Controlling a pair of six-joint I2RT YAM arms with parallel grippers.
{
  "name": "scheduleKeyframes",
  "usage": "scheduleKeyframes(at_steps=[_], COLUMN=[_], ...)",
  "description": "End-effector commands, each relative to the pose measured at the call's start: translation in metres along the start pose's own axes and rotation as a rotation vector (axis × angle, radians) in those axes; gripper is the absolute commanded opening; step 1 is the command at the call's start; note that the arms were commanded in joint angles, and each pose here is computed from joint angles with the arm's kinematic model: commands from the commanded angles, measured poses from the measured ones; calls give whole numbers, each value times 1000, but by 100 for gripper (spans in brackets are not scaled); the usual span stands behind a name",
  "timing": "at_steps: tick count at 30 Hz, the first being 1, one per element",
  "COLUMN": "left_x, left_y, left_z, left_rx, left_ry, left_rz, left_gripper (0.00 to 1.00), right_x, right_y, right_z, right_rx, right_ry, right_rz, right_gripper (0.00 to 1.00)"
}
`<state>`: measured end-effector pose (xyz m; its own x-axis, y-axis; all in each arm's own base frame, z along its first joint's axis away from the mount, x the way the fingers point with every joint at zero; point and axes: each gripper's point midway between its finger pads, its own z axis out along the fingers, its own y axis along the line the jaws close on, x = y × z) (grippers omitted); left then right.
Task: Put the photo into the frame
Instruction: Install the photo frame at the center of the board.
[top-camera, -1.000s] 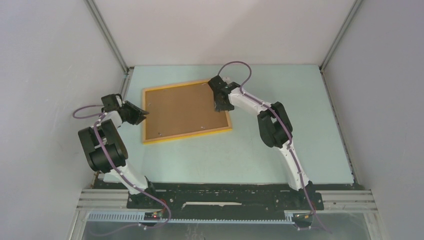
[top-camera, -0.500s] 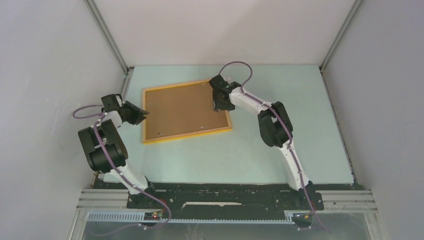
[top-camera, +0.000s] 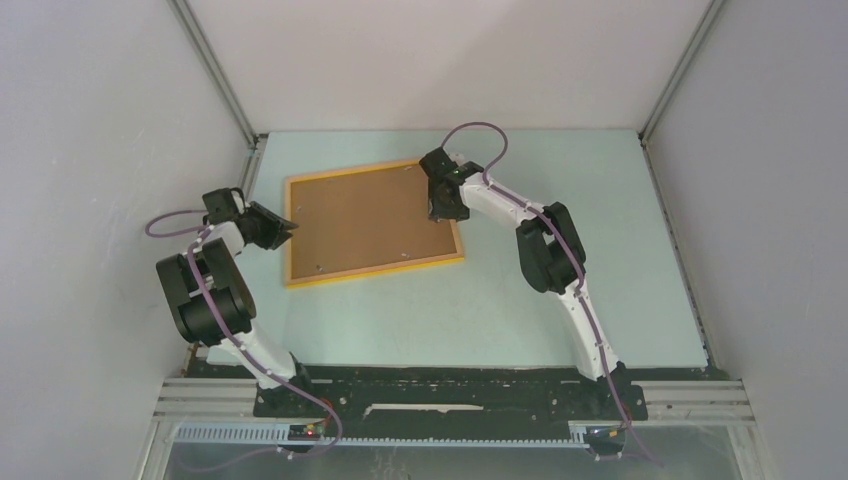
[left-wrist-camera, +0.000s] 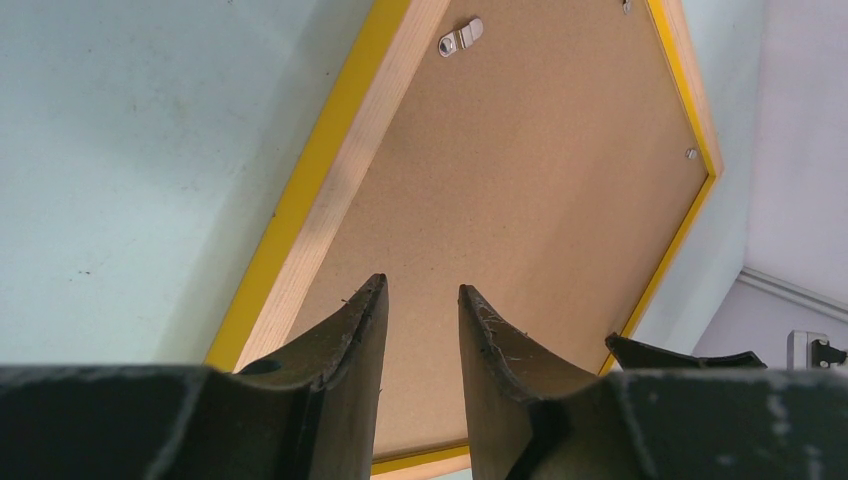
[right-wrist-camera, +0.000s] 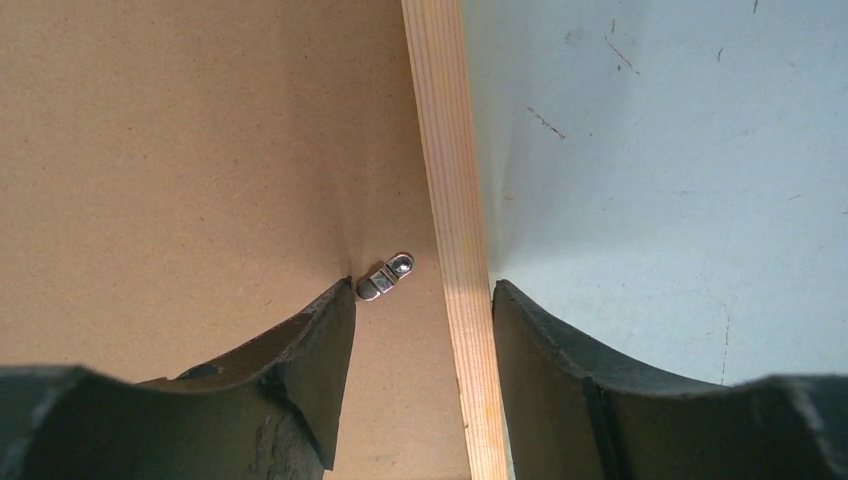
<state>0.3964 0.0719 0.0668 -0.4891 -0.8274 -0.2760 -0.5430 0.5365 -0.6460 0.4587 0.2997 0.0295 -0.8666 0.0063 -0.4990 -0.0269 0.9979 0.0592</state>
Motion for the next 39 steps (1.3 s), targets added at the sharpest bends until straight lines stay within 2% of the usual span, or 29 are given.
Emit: scheduleKeyframes(at_steps=[1,6,14,17,21,24,29,31,33,37,39], left_x=[0,0,-1,-1,-2,-1,0,0,1,1,2], left_y=[-13,-13,-13,-12,-12,-12,-11,-10,-10,-9,-7], left_z=[-10,-10,-10,-10,-11,-10,-10,-9,-9,-8,-7], left_rx=[42,42,41,40,41,40,38,38,38,33,30], left_ry=[-17,-17,-18,-19,-21,-18,-16,-13,-9,-9,-8], left_rz=[7,8,8,6,5,5,4,2,0,-4,-4], left_gripper=[37,38,38,37,37,37,37,38,38,38,38], right_x=[5,9,12,12,9,7,3,3,2,-1,-4], right_y=[-7,-5,-6,-7,-11,-12,-6,-5,-6,-5,-5], right_z=[17,19,15,10,10,10,4,3,0,-12,-18], right_rx=[38,38,43,35,22,13,-47,-69,-95,-181,-210], right_ry=[18,34,42,36,30,28,2,8,9,-21,-37], right_rz=[19,4,-23,-31,-31,-26,-9,1,12,44,46], right_gripper=[60,56,29,25,15,12,1,2,10,44,52])
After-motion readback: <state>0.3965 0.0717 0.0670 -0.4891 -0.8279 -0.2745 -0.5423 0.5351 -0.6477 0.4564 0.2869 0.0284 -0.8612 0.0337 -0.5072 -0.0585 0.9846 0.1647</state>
